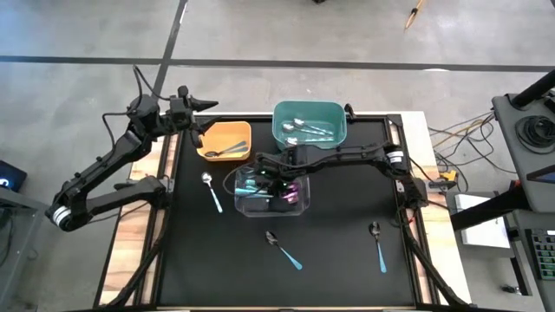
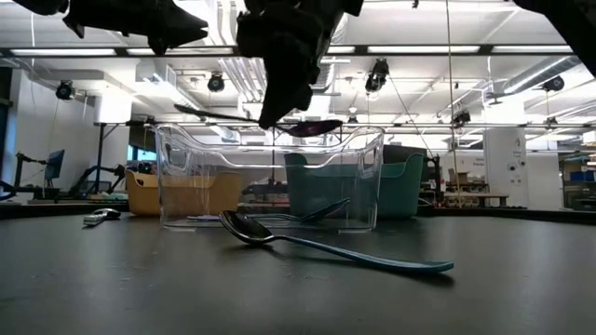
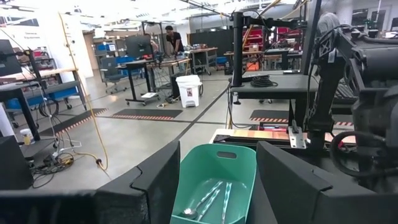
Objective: Sort silverware by color (type)
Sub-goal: Put the violet spoon into the transparent bin
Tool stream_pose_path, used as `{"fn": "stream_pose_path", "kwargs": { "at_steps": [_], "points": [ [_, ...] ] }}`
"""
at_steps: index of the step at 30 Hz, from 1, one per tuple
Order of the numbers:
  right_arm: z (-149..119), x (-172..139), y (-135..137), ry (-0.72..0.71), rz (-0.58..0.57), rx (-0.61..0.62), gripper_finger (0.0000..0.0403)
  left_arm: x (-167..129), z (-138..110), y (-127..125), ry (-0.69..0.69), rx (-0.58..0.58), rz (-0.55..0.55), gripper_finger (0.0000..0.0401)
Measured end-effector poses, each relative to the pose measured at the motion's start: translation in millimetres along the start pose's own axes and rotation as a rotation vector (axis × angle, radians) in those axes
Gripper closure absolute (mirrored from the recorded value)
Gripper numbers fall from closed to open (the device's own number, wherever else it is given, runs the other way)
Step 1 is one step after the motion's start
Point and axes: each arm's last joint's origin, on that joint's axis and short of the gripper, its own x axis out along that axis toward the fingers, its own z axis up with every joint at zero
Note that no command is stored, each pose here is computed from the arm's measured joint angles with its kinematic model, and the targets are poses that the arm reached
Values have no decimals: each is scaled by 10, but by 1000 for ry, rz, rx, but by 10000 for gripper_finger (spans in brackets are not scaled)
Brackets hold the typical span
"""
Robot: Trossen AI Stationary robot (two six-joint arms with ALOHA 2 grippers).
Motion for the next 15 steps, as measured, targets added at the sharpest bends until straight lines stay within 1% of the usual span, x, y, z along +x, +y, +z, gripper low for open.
{"fn": "stream_pose_path", "kwargs": {
  "at_steps": [8,12,15],
  "points": [
    [-13,26,19,17,-34,101,390,2,-7,1,2,-1,0,207],
    [-22,44,82,22,-55,117,390,3,-8,1,2,-1,0,207],
    [-48,72,146,38,-100,104,390,3,-8,1,2,-1,0,207]
  ]
}}
